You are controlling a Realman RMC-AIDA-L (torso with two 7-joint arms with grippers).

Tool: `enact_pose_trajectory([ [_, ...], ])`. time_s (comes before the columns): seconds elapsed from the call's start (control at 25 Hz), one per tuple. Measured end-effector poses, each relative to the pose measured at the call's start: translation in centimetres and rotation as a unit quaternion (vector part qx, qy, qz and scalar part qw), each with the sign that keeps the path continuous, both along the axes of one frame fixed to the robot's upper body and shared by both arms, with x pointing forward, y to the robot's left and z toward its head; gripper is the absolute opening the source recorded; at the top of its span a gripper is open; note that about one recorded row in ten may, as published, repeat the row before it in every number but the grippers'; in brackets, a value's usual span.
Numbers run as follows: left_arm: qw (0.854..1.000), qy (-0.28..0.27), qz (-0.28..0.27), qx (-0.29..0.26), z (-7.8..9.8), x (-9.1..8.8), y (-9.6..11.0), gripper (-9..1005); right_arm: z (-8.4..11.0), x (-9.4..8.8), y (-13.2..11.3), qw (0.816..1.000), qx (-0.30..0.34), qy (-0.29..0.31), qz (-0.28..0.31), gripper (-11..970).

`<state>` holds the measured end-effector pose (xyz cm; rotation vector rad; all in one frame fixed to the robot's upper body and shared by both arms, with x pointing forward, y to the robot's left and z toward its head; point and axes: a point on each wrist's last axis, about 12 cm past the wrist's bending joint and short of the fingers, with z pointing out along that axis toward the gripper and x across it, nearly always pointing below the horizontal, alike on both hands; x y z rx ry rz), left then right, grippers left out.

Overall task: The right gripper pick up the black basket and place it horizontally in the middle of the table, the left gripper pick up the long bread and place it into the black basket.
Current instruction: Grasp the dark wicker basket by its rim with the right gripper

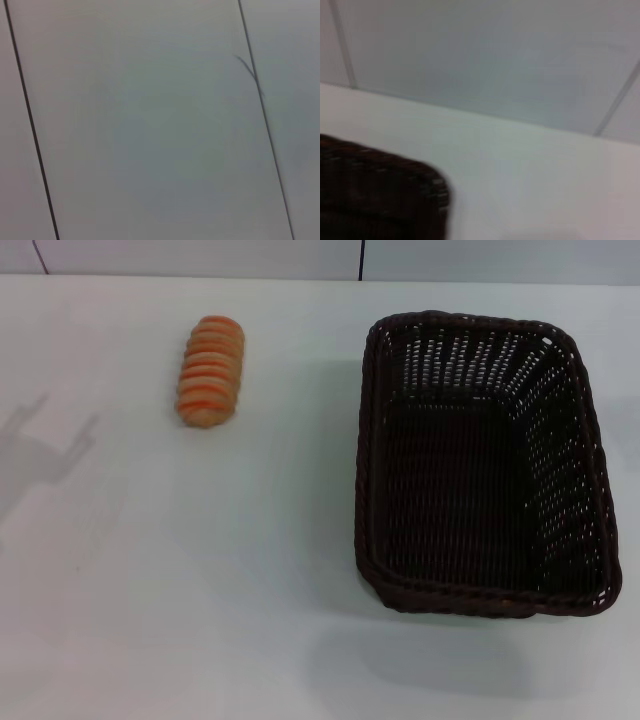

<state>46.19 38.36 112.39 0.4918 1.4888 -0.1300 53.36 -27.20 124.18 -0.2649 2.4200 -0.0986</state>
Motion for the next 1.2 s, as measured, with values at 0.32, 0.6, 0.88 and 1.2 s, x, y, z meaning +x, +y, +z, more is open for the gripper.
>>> enact_pose_trajectory([
  [0.32, 1.0, 0.01, 0.006, -0.001, -1.0, 0.3, 0.2, 747, -1.2, 0.6, 3.9, 0.998, 0.03, 0.059, -0.002, 578],
  [0.6, 1.0, 0.004, 0.01, 0.005, -1.1, 0.1, 0.6, 747, -1.2, -0.2, 5.5, 0.997, 0.042, 0.063, -0.005, 577],
  [0.88, 1.0, -0.005, 0.007, 0.001, -0.8, -0.2, 0.8, 746, -2.2, -0.8, 5.8, 0.996, 0.052, 0.067, -0.01, 576],
  [1.2, 1.0, -0.005, 0.003, 0.004, -0.7, -0.2, 1.0, 745, -3.6, -1.5, 5.7, 0.996, 0.063, 0.068, -0.015, 575],
])
